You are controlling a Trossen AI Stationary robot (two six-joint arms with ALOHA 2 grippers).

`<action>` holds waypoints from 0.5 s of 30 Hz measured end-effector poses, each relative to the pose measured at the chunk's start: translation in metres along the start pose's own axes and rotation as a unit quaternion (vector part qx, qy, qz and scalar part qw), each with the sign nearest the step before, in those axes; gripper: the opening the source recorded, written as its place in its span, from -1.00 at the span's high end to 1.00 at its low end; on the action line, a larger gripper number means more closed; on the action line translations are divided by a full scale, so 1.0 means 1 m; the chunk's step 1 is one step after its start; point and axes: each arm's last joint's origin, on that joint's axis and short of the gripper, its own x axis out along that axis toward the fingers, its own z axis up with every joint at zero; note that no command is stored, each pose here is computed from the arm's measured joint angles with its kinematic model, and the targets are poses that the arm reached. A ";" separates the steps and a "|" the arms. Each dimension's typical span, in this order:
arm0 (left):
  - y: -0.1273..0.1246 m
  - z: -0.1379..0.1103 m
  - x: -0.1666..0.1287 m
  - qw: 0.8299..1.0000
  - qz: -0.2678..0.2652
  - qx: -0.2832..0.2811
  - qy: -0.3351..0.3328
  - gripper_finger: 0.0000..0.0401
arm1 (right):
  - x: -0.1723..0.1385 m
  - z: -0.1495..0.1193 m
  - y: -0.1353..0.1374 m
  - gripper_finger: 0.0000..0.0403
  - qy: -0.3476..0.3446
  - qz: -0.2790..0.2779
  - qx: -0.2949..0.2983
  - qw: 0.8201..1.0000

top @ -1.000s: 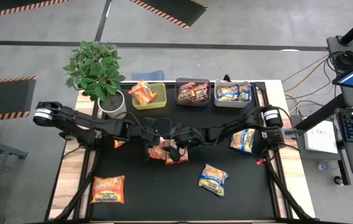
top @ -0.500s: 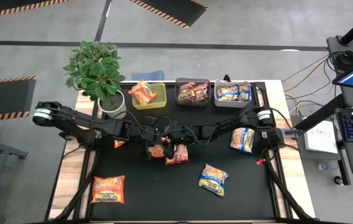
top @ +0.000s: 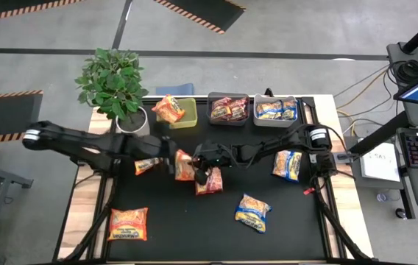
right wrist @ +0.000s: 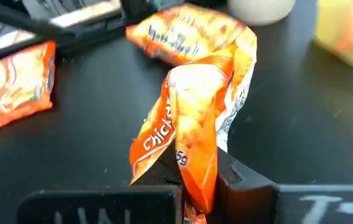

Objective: Sort Maruchan noodles
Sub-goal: Put the middle orange noodle pack into the yellow bin

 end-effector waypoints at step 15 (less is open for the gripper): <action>0.035 0.014 -0.058 0.980 0.053 -0.091 -0.169 1.00 | -0.024 0.075 -0.059 0.96 -0.131 -0.213 -0.011 0.968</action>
